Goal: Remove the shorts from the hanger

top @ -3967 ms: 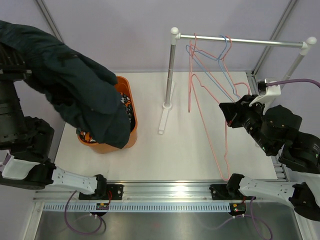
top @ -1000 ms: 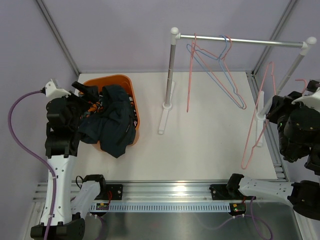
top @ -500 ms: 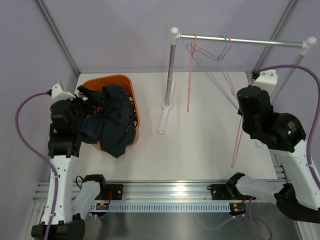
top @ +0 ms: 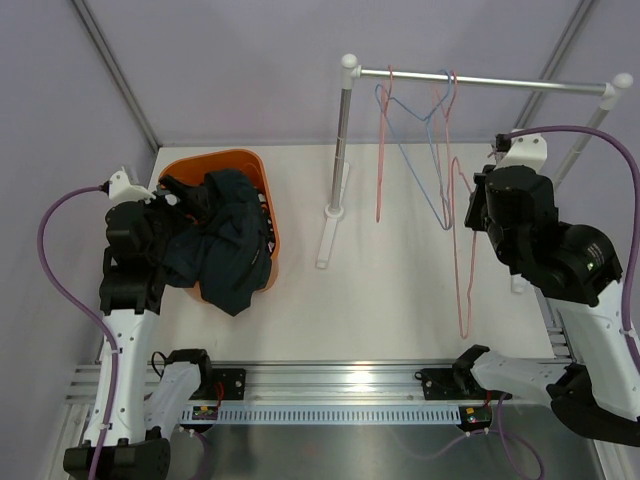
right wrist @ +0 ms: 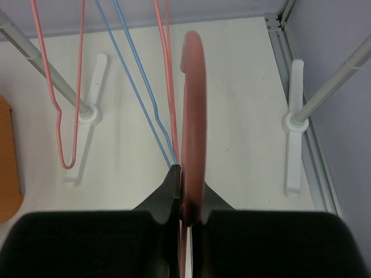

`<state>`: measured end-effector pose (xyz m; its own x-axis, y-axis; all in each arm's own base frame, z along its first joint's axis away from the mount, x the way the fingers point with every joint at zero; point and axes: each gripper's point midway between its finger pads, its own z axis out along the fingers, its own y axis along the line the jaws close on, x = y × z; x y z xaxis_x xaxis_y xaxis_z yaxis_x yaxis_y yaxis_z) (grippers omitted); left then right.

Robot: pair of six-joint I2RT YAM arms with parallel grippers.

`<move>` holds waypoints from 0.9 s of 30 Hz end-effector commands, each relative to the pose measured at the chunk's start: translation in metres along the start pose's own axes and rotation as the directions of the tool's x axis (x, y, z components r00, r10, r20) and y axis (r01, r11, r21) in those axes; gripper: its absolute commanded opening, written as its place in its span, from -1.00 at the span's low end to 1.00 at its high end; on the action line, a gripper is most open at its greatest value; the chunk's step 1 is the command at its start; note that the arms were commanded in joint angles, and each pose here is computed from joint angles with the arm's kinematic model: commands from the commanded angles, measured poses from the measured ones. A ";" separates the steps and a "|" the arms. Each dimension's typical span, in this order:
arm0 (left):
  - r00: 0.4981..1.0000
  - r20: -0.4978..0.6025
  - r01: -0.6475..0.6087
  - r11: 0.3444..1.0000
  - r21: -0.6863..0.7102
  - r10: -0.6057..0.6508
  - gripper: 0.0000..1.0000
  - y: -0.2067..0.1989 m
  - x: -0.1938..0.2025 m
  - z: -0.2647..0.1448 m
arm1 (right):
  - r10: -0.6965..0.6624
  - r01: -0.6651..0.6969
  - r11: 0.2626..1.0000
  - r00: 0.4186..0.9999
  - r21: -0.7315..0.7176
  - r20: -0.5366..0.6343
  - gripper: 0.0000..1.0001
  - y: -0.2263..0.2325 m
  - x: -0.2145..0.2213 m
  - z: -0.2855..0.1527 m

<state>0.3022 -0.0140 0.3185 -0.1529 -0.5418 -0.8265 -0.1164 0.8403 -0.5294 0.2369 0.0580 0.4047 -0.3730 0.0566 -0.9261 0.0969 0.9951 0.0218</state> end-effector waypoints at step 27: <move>0.999 -0.011 -0.046 0.994 0.102 0.047 0.98 -0.014 0.007 -0.004 | 0.036 -0.047 0.997 0.987 0.069 0.155 -1.00 -0.026 -0.129 0.119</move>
<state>0.2957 -0.0230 0.3105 -0.1895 -0.5131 -0.8371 -0.0658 0.8573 -0.5106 0.3858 0.0044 0.4451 -0.3212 0.0927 -0.9425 0.2691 0.9631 0.0030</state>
